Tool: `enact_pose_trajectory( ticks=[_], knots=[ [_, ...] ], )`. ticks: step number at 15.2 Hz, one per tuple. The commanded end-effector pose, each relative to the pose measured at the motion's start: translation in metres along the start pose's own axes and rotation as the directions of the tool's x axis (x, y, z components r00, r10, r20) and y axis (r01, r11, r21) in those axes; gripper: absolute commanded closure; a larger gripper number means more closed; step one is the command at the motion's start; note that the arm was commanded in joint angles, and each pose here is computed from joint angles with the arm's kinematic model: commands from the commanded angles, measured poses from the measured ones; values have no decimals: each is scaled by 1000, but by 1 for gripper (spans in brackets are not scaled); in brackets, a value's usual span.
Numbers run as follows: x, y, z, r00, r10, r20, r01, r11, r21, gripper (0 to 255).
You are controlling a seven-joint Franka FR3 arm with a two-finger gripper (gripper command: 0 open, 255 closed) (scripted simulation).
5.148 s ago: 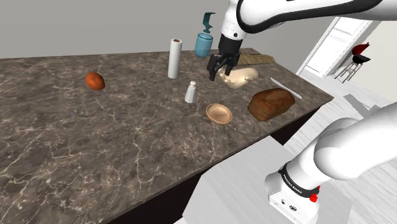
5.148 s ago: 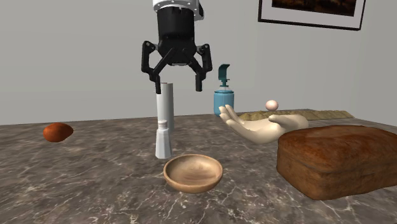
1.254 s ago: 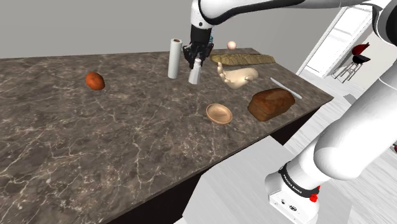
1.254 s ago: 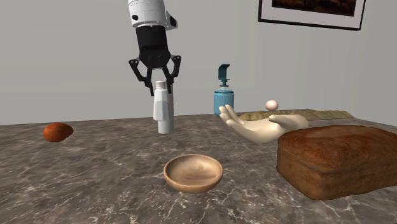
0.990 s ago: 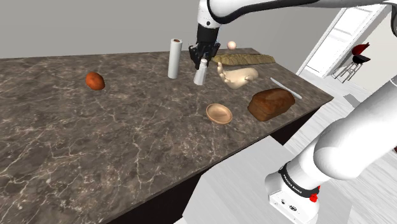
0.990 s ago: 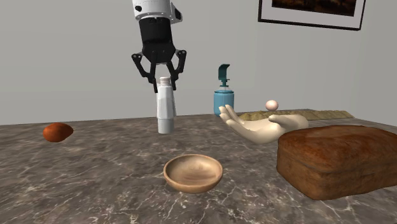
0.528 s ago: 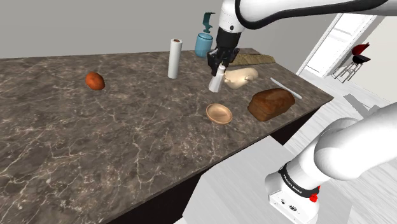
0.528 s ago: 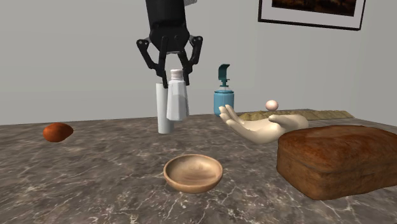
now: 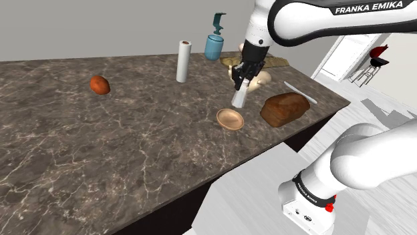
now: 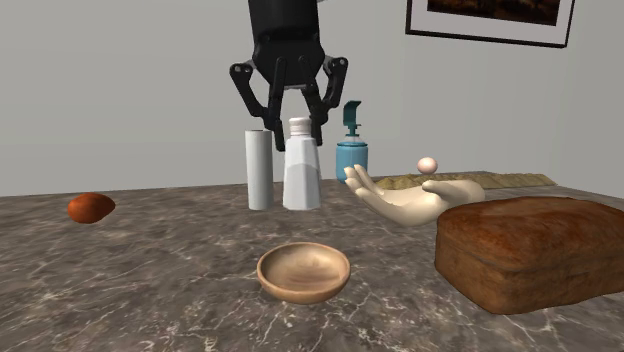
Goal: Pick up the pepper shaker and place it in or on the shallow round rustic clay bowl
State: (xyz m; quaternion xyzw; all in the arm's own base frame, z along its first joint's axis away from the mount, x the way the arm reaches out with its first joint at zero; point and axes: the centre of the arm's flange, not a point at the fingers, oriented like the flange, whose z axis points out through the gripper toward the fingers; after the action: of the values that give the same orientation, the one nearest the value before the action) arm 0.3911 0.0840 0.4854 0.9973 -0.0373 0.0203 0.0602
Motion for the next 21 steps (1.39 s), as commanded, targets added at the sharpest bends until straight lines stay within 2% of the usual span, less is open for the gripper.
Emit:
enact_pose_trajectory(
  ticks=[1, 14, 21],
  knots=[
    [0, 0, 10, 1000, 0, -1, 0, 1000, 0, 255],
    [-3, -9, 78, 1000, 0, -1, 0, 1000, 0, 255],
    [-3, -9, 78, 1000, 0, -1, 0, 1000, 0, 255]
  ],
)
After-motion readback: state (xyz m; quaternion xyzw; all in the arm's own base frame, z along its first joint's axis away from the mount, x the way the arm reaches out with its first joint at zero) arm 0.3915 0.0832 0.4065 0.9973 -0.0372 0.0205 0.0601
